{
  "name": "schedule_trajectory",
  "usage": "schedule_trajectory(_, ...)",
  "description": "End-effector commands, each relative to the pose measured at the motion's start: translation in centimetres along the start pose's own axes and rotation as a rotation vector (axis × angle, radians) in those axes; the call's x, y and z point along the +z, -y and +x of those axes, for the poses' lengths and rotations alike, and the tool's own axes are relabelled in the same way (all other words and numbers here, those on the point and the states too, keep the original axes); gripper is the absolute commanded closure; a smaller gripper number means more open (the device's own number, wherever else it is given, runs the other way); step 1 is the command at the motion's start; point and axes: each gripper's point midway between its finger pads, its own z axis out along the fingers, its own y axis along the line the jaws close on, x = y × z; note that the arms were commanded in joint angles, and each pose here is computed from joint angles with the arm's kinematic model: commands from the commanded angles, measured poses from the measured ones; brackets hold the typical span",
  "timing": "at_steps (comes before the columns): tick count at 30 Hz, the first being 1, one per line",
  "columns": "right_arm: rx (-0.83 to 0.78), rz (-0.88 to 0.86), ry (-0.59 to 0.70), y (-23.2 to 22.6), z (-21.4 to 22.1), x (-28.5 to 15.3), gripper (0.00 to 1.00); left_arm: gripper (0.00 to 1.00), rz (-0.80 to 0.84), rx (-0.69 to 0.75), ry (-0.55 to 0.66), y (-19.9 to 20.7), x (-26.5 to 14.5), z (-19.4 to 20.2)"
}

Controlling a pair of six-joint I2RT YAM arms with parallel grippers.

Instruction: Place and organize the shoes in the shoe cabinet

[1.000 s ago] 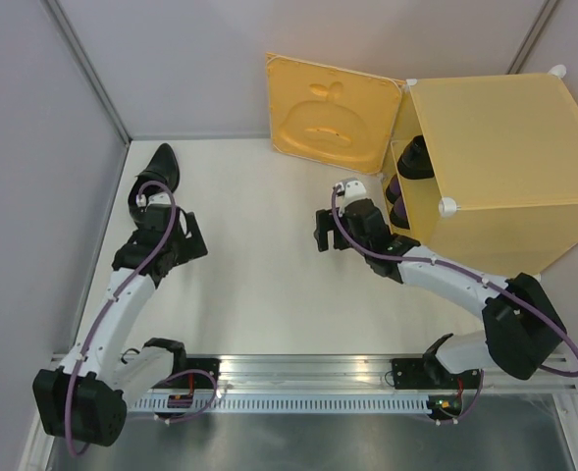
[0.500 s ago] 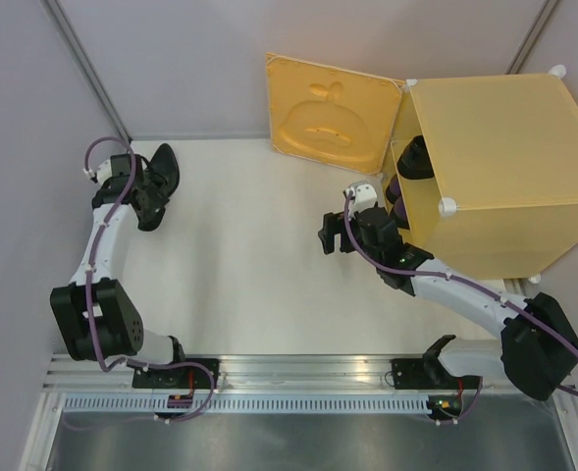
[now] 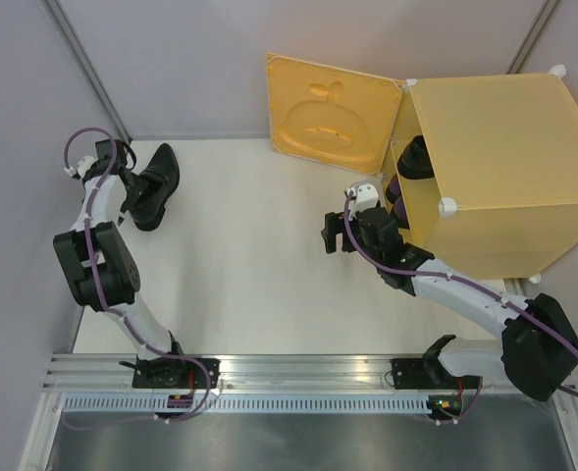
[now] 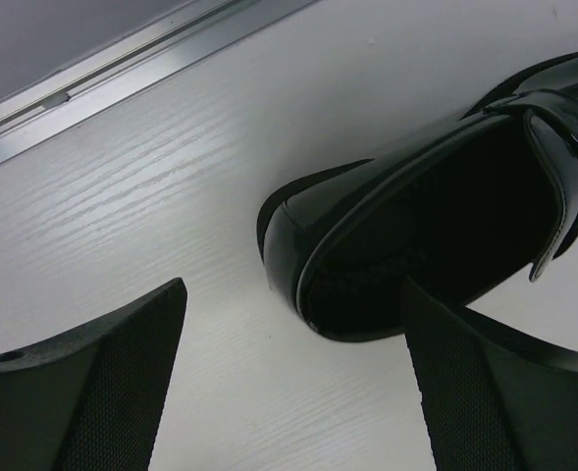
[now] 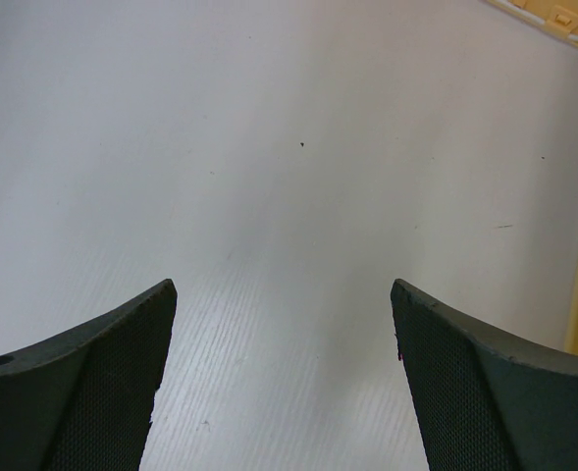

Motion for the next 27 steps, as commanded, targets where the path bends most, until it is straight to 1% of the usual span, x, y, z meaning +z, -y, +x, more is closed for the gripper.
schedule_trajectory(1, -0.005, 0.012, 0.06, 0.2, -1.8, -0.5, 0.07, 0.09, 0.012, -0.077, -0.004, 2.0, 2.4, -0.9)
schedule_trajectory(2, -0.011, 0.022, 0.052, 0.4, -1.5, -0.4, 0.07, 0.12, 0.013, -0.09, -0.007, 2.1, 2.8, -1.2)
schedule_trajectory(3, -0.012, 0.024, 0.054, 0.4, -1.6, -0.4, 0.07, 0.12, 0.012, -0.086, -0.021, 2.3, 3.3, -0.8)
schedule_trajectory(4, -0.014, 0.026, 0.045, 0.4, -1.4, -0.2, 0.07, 0.16, 0.009, -0.093, -0.034, 2.2, 3.9, -0.7)
schedule_trajectory(6, -0.018, 0.027, 0.039, 0.4, -1.3, -0.1, 0.07, 0.2, 0.02, -0.085, -0.073, 2.7, 4.8, 0.0)
schedule_trajectory(8, -0.018, 0.029, 0.034, 0.4, -1.1, 0.1, 0.07, 0.3, 0.031, -0.068, -0.1, 3.2, 5.4, 0.7)
schedule_trajectory(9, -0.018, 0.031, 0.033, 0.4, -1.0, 0.2, 0.07, 0.36, 0.033, -0.062, -0.107, 3.2, 5.4, 0.8)
schedule_trajectory(10, -0.013, 0.032, 0.034, 0.4, -1.1, 0.3, 0.07, 0.46, 0.037, -0.045, -0.116, 3.2, 5.6, 1.0)
schedule_trajectory(12, -0.001, 0.032, 0.03, 0.4, -0.9, 0.5, 0.07, 0.58, 0.035, -0.023, -0.125, 3.0, 5.8, 1.4)
schedule_trajectory(13, 0.007, 0.017, 0.033, 0.0, -1.0, 0.6, 0.07, 0.71, 0.036, -0.004, -0.127, 2.9, 5.7, 1.4)
schedule_trajectory(14, 0.023, 0.001, 0.032, -0.4, -1.0, 0.6, 0.07, 0.77, 0.034, 0.008, -0.131, 2.8, 5.6, 1.6)
schedule_trajectory(15, 0.031, -0.016, 0.034, -0.7, -1.1, 0.6, 0.07, 0.87, 0.035, 0.022, -0.127, 2.6, 5.2, 1.4)
schedule_trajectory(17, 0.046, -0.059, 0.036, -1.5, -1.3, 0.3, 0.07, 0.95, 0.04, 0.04, -0.13, 2.2, 4.7, 1.5)
schedule_trajectory(18, 0.049, -0.069, 0.046, -1.6, -1.6, 0.0, 0.07, 0.97, 0.057, 0.048, -0.117, 2.4, 3.8, 0.9)
schedule_trajectory(21, 0.046, -0.06, 0.062, -1.4, -2.1, -0.5, 0.07, 0.98, 0.095, 0.073, -0.143, 2.3, 2.4, 1.5)
schedule_trajectory(22, 0.046, -0.056, 0.069, -1.2, -2.5, -0.9, 0.07, 0.98, 0.128, 0.084, -0.145, 2.5, 1.1, 1.3)
schedule_trajectory(24, 0.038, -0.05, 0.077, -1.1, -2.9, -1.3, 0.07, 0.98, 0.14, 0.107, -0.164, 2.1, 0.2, 2.2)
schedule_trajectory(25, 0.034, -0.047, 0.072, -1.0, -2.9, -1.6, 0.07, 0.98, 0.175, 0.122, -0.169, 2.5, -1.0, 2.5)
schedule_trajectory(27, 0.037, -0.04, 0.075, -0.9, -3.5, -2.1, 0.07, 0.98, 0.181, 0.16, -0.184, 2.1, -2.2, 3.8)
